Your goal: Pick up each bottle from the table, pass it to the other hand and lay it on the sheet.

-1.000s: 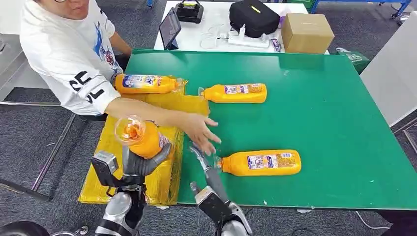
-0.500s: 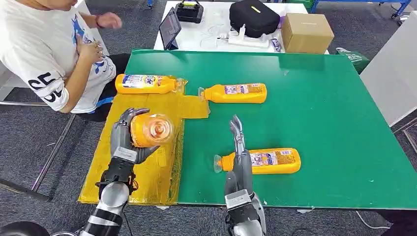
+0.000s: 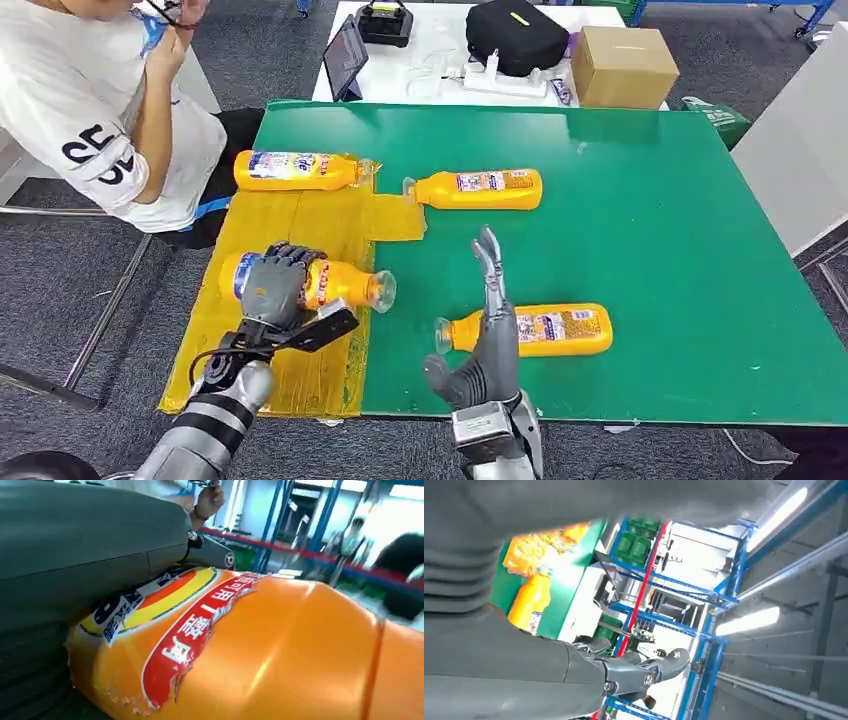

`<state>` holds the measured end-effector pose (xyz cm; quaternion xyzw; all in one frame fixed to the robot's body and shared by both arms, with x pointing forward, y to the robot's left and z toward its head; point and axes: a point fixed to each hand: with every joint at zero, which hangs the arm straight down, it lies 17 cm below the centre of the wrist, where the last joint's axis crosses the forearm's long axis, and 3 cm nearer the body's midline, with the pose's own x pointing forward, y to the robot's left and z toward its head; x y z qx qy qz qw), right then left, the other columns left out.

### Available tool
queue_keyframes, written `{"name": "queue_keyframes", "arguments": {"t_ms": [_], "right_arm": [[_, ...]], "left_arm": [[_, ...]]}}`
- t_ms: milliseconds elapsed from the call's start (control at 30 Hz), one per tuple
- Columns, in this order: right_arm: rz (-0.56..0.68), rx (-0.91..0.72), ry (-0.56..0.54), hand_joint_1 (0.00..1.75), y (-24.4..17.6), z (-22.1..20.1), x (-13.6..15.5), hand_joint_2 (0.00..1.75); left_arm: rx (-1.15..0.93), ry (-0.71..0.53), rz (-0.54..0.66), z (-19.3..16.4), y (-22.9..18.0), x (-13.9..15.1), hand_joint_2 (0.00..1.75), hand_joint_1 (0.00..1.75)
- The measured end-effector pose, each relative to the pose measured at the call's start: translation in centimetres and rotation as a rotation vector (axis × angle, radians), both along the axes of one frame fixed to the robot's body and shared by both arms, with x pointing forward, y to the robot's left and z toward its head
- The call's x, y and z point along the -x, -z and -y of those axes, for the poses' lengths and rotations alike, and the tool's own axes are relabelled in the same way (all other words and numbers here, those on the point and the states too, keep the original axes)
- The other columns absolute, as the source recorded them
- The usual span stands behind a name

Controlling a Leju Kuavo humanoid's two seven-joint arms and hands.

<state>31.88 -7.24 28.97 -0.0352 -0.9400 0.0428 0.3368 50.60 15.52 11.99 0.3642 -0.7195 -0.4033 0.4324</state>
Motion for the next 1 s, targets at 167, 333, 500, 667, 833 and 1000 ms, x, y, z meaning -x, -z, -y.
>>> {"name": "queue_keyframes", "arguments": {"t_ms": [167, 333, 500, 667, 833, 1000], "right_arm": [[-0.014, -0.050, -0.011, 0.00, -0.2, 0.8, -0.2, 1.75], [-0.029, -0.053, -0.032, 0.00, 0.0, 0.8, -0.4, 1.75], [-0.044, -0.050, -0.052, 0.00, 0.3, 0.6, -0.6, 1.75], [-0.069, -0.046, -0.064, 0.00, 0.9, 0.5, -1.0, 1.75], [-0.090, -0.047, -0.078, 0.00, 1.5, 0.1, -1.2, 1.75], [-0.116, -0.051, -0.087, 0.00, 2.2, 0.1, -1.6, 1.75]], "left_arm": [[-0.091, -0.015, -0.106, -1.4, 4.0, -0.7, 1.75, 1.75], [-0.116, -0.005, -0.184, -1.6, 5.9, -0.9, 1.75, 1.75], [-0.093, 0.009, -0.256, -1.5, 7.1, -0.9, 0.00, 0.00], [0.030, 0.057, -0.346, -1.2, 8.0, -0.7, 0.00, 0.00], [0.114, 0.085, -0.403, -1.1, 8.4, -0.5, 0.00, 0.00], [0.207, 0.130, -0.462, -0.6, 8.7, -0.2, 0.00, 0.00]]}}
